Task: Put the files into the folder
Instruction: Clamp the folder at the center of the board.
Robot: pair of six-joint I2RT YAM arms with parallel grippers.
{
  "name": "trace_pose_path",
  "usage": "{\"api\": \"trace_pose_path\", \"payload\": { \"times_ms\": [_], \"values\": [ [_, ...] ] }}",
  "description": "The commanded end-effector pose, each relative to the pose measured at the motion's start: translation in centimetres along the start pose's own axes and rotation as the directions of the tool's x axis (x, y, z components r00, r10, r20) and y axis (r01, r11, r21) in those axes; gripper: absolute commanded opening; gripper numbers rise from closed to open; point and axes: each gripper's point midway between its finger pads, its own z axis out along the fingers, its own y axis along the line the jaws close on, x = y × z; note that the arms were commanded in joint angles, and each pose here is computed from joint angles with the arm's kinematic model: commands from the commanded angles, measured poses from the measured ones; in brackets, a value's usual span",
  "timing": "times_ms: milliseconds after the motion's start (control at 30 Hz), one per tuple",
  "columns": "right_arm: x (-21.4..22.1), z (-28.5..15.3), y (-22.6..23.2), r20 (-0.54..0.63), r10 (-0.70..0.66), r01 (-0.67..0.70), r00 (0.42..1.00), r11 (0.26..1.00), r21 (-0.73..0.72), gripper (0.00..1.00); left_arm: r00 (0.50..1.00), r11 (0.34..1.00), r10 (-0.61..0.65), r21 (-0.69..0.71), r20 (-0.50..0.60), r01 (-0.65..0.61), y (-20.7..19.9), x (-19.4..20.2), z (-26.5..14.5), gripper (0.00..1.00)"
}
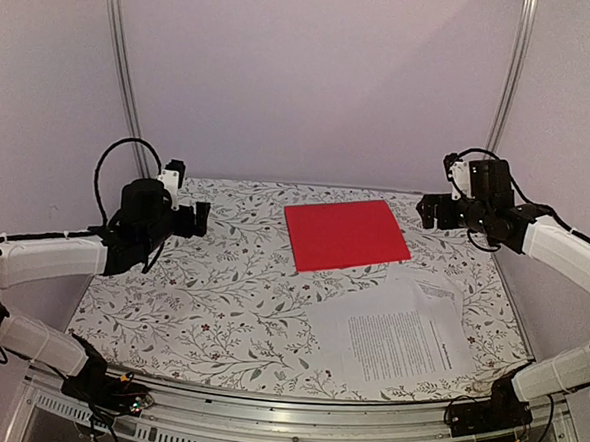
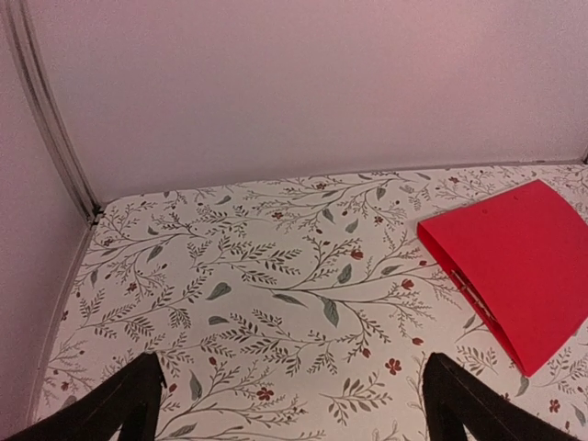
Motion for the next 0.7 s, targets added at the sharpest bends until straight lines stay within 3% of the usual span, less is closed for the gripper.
{"api": "trace_pose_path", "payload": {
  "times_ms": [0,200,400,667],
  "values": [
    [-0.5,1.3,-1.6,-0.084,0.035,-0.026,0.996,0.994,0.105,0.99,0.995,0.999,0.007,0.035,-0.104,-0.004,-1.8,1.2,1.5,1.00],
    [1.0,7.3,0.2,-0.228,0.100,-0.087,0.968,0.994,0.068,0.99,0.979,0.994,0.002,0.109,-0.205,0.021,-5.1,3.1,3.7,1.00],
    [1.4,13.7,2.6,-0.278,0.226,-0.232,0.934,0.973,0.012,0.99,0.964,0.982,-0.010,0.179,-0.266,0.059,-9.7,4.1,5.8,1.00],
    [4.7,20.9,1.2,-0.387,0.370,-0.393,0.845,0.919,0.022,0.98,0.909,0.951,-0.106,0.227,-0.403,0.211,-14.1,7.2,9.2,0.98]
  ]
}}
